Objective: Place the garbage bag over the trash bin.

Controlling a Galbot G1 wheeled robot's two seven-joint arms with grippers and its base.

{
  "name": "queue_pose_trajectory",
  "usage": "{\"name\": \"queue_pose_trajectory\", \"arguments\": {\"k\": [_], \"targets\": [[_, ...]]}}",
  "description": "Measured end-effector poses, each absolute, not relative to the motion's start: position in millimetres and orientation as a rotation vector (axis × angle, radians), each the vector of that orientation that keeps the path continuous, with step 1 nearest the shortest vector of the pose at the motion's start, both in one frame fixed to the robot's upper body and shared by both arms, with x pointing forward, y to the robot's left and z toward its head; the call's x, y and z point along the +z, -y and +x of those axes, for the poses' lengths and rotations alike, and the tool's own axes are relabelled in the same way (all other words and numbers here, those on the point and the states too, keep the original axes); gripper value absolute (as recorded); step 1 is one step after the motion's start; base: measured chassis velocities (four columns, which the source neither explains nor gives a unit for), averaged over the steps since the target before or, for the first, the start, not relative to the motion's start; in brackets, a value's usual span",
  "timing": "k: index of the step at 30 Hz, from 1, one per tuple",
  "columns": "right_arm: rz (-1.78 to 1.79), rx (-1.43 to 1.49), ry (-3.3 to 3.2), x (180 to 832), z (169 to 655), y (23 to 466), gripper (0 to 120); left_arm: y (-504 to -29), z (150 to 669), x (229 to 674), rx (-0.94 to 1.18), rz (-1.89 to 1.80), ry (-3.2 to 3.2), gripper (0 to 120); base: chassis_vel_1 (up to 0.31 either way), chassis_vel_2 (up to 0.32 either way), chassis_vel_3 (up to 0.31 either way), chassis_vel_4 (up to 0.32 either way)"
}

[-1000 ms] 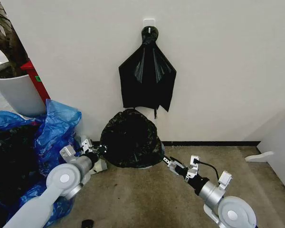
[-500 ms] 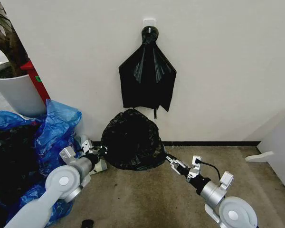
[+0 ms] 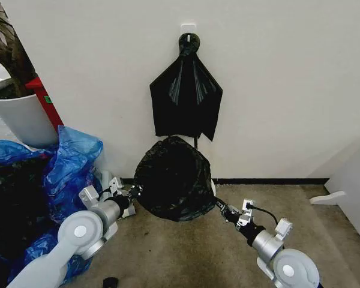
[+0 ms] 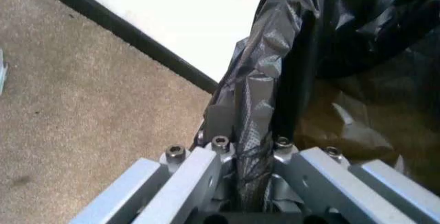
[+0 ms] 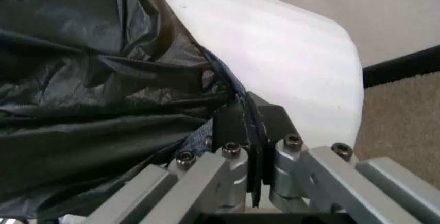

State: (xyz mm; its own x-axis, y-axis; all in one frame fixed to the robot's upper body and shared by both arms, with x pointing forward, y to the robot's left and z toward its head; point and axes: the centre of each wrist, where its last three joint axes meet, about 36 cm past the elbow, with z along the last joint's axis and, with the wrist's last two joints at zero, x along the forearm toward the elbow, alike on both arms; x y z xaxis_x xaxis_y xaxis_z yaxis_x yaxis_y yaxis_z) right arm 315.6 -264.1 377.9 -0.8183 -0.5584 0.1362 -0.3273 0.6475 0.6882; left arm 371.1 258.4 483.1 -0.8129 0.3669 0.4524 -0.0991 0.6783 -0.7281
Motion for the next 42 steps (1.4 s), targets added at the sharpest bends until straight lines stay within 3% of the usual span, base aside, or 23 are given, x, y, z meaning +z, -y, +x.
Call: {"name": "queue_pose_trajectory", "arguments": {"k": [6,8,11,15,20,23,26,30,35,42], "targets": [[0.728,-0.935,2.557,373.5,307.0,263.5,0,-255.5,371.0,485.0,1.051,-0.206,2.303,0,0.000,0.000,0.000,0.000],[0.742,-0.925,2.576,377.3,302.8,269.9,10,-256.2,372.0,486.0,1.054,-0.199,2.308,0,0.000,0.000,0.000,0.000],[0.753,-0.924,2.586,382.5,299.7,272.8,15,-258.3,373.3,485.7,1.053,-0.188,2.310,0,0.000,0.000,0.000,0.000],[0.815,-0.937,2.573,390.2,285.5,275.1,34,-264.3,379.8,480.5,1.046,-0.120,2.317,0,0.000,0.000,0.000,0.000],[0.872,-0.911,2.554,391.3,277.4,274.6,49,-265.9,381.5,478.1,1.037,-0.056,2.321,0,0.000,0.000,0.000,0.000],[0.897,-0.919,2.519,398.9,266.3,259.4,64,-264.5,381.7,478.0,1.042,-0.036,2.319,0,0.000,0.000,0.000,0.000],[0.909,-0.937,2.511,404.2,264.4,251.6,69,-262.8,381.4,477.4,1.043,-0.039,2.318,0,0.000,0.000,0.000,0.000],[1.028,-0.946,2.454,422.2,258.2,230.0,89,-261.2,382.6,478.0,1.045,-0.046,2.320,0,0.000,0.000,0.000,0.000],[1.114,-0.919,2.430,420.5,261.8,214.3,99,-261.2,383.3,478.6,1.049,-0.049,2.319,0,0.000,0.000,0.000,0.000],[1.132,-0.869,2.448,410.8,277.1,195.0,100,-255.3,382.2,478.5,1.049,-0.083,2.307,0,0.000,0.000,0.000,0.000]]}}
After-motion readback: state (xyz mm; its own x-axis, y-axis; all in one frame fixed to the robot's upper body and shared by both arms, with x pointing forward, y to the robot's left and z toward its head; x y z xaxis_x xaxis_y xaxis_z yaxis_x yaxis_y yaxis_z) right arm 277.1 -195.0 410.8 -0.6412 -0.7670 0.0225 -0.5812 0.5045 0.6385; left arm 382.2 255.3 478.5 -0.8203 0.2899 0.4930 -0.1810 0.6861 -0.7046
